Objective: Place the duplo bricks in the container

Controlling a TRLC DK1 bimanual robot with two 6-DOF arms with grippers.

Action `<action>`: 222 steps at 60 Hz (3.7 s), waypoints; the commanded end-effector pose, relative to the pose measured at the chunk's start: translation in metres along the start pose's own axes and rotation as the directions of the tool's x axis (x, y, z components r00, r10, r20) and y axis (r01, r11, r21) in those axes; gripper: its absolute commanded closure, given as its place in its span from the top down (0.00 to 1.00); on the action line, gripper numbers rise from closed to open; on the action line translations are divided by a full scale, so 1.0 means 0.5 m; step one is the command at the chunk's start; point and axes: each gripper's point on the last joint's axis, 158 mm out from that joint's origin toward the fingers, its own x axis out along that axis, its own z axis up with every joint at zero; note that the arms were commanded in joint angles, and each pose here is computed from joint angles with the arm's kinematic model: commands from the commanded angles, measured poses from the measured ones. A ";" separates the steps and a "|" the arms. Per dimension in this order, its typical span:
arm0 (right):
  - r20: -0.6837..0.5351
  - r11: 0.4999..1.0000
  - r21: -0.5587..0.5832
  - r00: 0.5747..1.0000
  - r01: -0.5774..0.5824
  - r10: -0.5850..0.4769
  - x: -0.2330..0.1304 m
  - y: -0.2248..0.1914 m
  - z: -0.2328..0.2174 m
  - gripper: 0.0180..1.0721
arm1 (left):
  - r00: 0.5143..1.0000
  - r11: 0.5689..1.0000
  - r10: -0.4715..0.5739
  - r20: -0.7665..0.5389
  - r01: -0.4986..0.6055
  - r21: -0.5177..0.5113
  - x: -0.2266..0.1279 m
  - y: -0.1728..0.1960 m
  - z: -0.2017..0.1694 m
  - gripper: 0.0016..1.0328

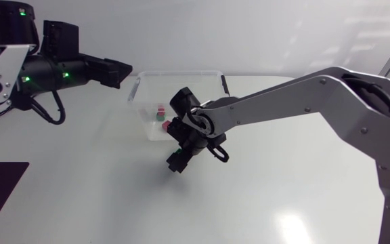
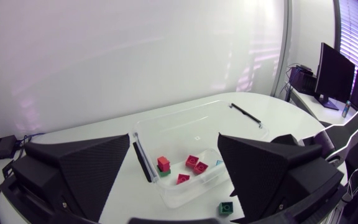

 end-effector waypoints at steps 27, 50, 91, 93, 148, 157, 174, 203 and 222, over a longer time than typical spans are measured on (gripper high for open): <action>-0.140 1.000 0.002 0.990 -0.030 0.030 0.023 0.010 -0.017 0.76 | 0.999 0.999 0.032 0.034 -0.033 0.026 -0.094 -0.001 -0.026 0.96; -0.175 0.999 0.023 0.984 -0.035 0.038 0.042 0.012 -0.011 0.52 | 0.998 0.998 0.038 0.050 -0.040 0.042 -0.113 -0.003 -0.026 0.96; 0.000 1.000 0.019 1.000 0.008 -0.008 -0.206 0.024 0.042 0.26 | 0.993 0.996 0.079 0.090 -0.083 0.042 -0.196 -0.005 -0.031 0.96; 0.030 0.999 0.024 0.999 0.023 -0.024 -0.239 0.015 0.058 0.26 | 0.992 0.995 0.081 0.096 -0.085 0.045 -0.204 -0.007 -0.032 0.96; 0.194 0.948 0.264 0.952 0.180 -0.235 -0.272 -0.253 0.185 0.93 | 0.971 0.978 0.200 0.130 -0.207 0.039 -0.326 0.007 -0.092 0.96; 0.227 0.936 0.295 0.937 0.195 -0.267 -0.322 -0.272 0.171 0.96 | 0.968 0.975 0.211 0.135 -0.218 0.040 -0.335 0.006 -0.101 0.96; 0.282 0.872 0.401 0.868 0.281 -0.409 -0.483 -0.322 0.060 0.96 | 0.946 0.956 0.276 0.168 -0.288 0.051 -0.373 0.017 -0.117 0.96; 0.220 0.714 0.542 0.745 0.443 -0.629 -0.587 -0.359 -0.217 0.96 | 0.885 0.905 0.403 0.233 -0.423 0.041 -0.410 0.060 -0.150 0.96; 0.185 0.616 0.582 0.651 0.531 -0.736 -0.622 -0.359 -0.342 0.95 | 0.863 0.888 0.434 0.259 -0.458 0.038 -0.403 0.075 -0.168 0.96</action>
